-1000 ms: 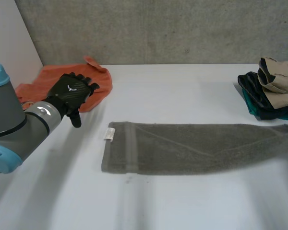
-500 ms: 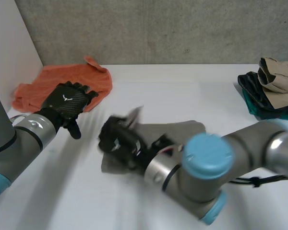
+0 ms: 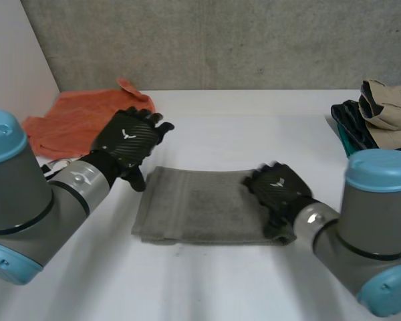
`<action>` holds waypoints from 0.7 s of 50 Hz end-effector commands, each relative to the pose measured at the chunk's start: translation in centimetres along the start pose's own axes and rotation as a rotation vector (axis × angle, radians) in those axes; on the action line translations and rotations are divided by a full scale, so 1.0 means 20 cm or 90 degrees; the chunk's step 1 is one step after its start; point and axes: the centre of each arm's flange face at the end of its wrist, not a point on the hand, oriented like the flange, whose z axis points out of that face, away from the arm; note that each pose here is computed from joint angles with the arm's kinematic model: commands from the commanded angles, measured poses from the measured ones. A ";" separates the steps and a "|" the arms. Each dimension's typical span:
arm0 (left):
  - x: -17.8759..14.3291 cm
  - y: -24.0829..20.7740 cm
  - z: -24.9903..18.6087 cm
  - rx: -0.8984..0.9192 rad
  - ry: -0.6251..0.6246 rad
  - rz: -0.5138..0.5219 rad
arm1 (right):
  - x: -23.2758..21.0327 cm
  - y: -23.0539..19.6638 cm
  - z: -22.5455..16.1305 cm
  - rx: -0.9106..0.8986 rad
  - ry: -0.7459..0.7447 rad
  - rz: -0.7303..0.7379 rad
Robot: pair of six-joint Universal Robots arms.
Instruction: Fold the laundry.
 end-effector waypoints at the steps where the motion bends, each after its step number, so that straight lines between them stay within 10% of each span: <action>1: 0.04 -0.02 0.01 0.013 0.010 0.002 | 0.12 0.16 0.01 -0.068 0.039 -0.027; 12: 0.03 -0.02 -0.03 0.008 0.004 0.002 | 0.25 -0.23 0.03 0.095 0.190 -0.167; 25: -0.07 0.04 -0.06 -0.018 -0.035 -0.015 | -0.77 -0.27 0.03 0.274 -0.188 -0.383; 35: -0.11 0.07 -0.06 -0.027 -0.051 -0.062 | -0.71 -0.27 0.02 0.221 -0.145 -0.296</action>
